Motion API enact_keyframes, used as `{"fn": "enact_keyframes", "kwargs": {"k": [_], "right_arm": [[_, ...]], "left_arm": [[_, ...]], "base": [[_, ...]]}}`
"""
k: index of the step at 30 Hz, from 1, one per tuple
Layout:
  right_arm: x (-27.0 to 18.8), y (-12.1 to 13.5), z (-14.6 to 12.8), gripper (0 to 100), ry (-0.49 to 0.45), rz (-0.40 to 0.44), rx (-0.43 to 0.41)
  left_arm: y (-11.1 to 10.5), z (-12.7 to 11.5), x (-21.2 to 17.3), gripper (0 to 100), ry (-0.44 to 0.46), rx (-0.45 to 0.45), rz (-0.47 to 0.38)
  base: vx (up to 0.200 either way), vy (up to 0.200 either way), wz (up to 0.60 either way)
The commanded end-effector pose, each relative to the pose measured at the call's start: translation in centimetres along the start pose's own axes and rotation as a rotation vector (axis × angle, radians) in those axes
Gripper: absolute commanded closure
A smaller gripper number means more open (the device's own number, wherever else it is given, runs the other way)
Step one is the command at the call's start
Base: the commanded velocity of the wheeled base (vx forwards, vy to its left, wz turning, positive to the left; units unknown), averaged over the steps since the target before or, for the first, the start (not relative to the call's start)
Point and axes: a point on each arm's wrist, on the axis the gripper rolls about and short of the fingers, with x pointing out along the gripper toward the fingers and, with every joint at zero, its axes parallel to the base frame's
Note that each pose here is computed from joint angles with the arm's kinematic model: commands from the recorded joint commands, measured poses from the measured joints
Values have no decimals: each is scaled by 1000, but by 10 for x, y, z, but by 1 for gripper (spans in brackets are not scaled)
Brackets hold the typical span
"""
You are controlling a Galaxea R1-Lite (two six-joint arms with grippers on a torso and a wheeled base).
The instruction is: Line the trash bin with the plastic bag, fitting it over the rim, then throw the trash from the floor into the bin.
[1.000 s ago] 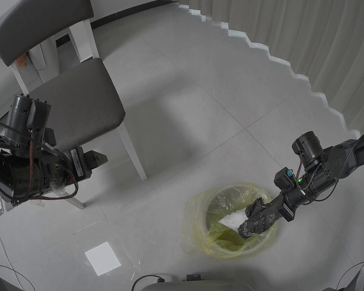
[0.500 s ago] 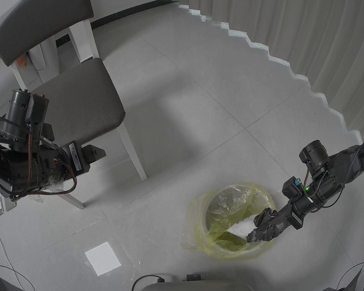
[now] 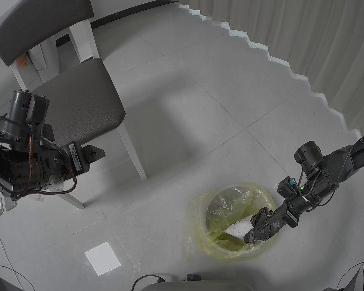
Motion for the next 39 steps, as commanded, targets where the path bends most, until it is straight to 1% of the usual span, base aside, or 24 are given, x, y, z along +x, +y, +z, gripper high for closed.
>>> {"fn": "enact_keyframes", "kwargs": {"k": [1, 10, 13, 16, 24, 35, 39], "right_arm": [[16, -12, 7, 100, 11, 10, 1], [33, -24, 27, 100, -9, 7, -27], [39, -30, 37, 100, -26, 0, -22], [40, -32, 41, 100, -33, -5, -27], [40, -31, 33, 100, -13, 7, -20], [27, -31, 15, 100, 2, -3, -10], [29, -34, 13, 100, 5, -4, -1]], "left_arm": [[1, 0, 2, 0, 3, -2, 8], [4, -1, 4, 0, 8, -9, 21], [4, -1, 4, 0, 9, -9, 23], [5, -1, 4, 0, 8, -12, 28], [6, -1, 4, 0, 8, -14, 29], [5, 0, 4, 0, 2, -16, 27], [5, 0, 4, 0, 1, -18, 26]], "base": [[0, 0, 0], [0, 0, 0], [0, 0, 0], [0, 0, 0], [0, 0, 0], [0, 0, 0], [0, 0, 0]]}}
